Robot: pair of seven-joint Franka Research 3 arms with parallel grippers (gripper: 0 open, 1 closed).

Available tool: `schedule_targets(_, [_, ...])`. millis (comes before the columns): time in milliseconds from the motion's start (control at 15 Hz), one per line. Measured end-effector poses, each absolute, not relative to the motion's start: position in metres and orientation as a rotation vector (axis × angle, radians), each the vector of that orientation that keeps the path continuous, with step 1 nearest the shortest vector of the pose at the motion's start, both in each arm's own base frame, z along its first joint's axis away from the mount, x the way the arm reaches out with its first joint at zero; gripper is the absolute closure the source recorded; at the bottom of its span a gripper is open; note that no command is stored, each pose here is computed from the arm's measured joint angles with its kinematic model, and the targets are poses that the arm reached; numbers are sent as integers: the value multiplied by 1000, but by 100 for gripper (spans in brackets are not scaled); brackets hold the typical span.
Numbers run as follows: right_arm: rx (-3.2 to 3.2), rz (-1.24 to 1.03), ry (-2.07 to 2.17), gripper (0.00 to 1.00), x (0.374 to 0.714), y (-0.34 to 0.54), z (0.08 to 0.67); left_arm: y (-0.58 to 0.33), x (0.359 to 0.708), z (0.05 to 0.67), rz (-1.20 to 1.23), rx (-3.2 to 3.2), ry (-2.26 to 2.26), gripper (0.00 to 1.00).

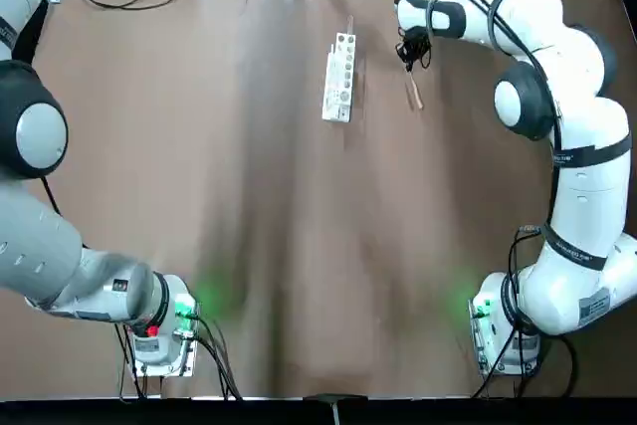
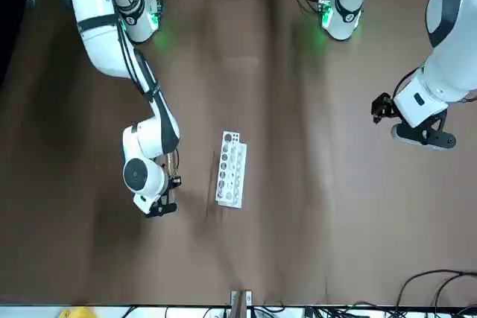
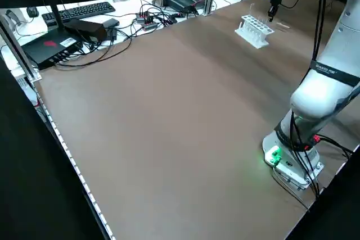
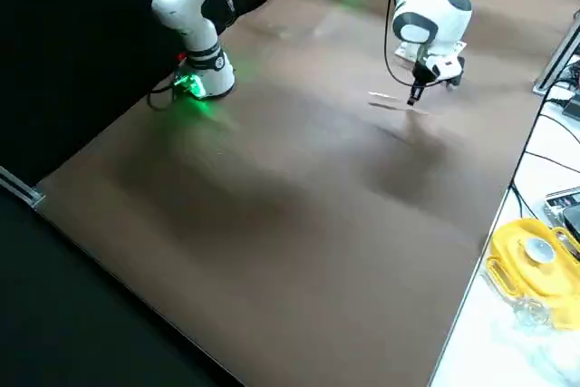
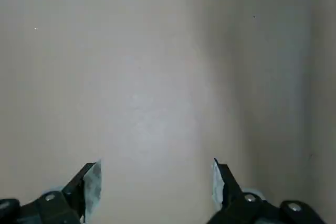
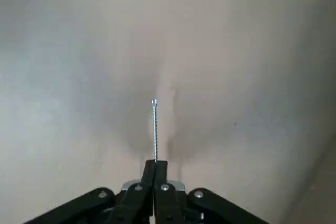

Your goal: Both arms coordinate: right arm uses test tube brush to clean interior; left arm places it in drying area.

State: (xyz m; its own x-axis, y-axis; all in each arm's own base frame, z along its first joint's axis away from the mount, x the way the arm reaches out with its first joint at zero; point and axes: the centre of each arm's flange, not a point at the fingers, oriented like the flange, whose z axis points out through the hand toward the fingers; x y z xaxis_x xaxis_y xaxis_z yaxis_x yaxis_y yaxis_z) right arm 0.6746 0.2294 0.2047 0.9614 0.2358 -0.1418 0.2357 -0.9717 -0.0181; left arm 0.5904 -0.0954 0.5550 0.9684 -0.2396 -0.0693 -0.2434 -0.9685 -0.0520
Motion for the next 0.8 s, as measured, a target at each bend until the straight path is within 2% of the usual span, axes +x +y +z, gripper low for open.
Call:
schedule_targets(533, [-2869, 399, -1083, 98, 677, 236, 269, -101, 588, 557, 100, -3055, 384, 1])
schedule_targets(800, [-2797, 382, -1208, 98, 679, 233, 281, -101, 587, 558, 96, -3055, 384, 1])
